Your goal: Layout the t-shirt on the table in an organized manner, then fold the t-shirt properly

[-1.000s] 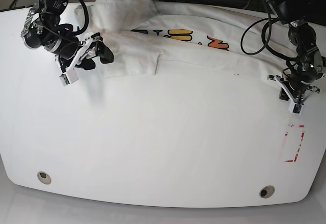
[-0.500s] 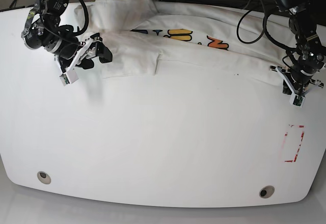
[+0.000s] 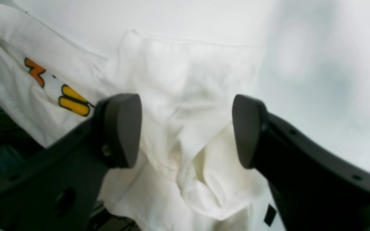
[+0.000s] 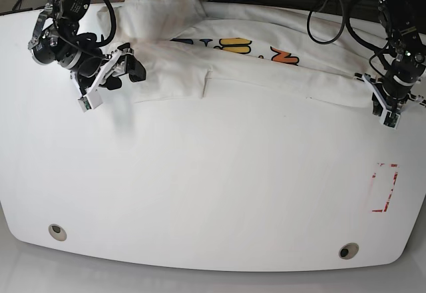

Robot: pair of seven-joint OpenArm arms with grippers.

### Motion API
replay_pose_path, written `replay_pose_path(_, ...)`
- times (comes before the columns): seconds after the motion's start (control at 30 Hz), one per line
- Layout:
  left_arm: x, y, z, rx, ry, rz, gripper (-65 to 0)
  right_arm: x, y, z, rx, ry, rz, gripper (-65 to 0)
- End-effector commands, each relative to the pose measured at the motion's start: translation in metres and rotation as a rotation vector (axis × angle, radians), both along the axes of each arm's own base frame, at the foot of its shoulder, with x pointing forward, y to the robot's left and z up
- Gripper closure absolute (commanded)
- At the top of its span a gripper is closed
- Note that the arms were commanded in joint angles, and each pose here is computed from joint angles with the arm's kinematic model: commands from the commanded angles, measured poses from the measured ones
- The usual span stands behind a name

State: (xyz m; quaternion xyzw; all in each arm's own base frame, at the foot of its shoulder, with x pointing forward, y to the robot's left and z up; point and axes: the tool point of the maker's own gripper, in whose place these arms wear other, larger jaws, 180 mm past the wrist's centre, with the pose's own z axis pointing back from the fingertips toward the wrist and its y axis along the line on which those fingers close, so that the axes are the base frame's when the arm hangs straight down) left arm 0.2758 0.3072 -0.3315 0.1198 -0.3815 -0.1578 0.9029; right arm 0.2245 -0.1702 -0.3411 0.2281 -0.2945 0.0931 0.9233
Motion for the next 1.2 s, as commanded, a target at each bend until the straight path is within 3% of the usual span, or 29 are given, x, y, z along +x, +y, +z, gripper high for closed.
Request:
replay_pose_path(0.0,0.002,0.011,0.015,0.027,-0.042,0.012,-2.7,0.007,0.0,0.011,0.005,-0.045,0.005,-42.5)
replay_pose_path(0.43,-0.03,0.04,0.011,0.06,0.007,0.073,-2.7,0.007,0.0,0.01,0.006,-0.045,0.004,-42.5)
replay_pose_path(1.0,-0.065,0.044,-0.012,0.068,0.111,0.078,-3.5,0.007,0.002,0.01,0.011,-0.044,0.005,-42.5)
replay_pose_path(1.17,-0.077,0.044,-0.019,0.07,0.144,0.077,-14.8,0.007,0.002,0.01,0.011,-0.044,0.005,-42.5)
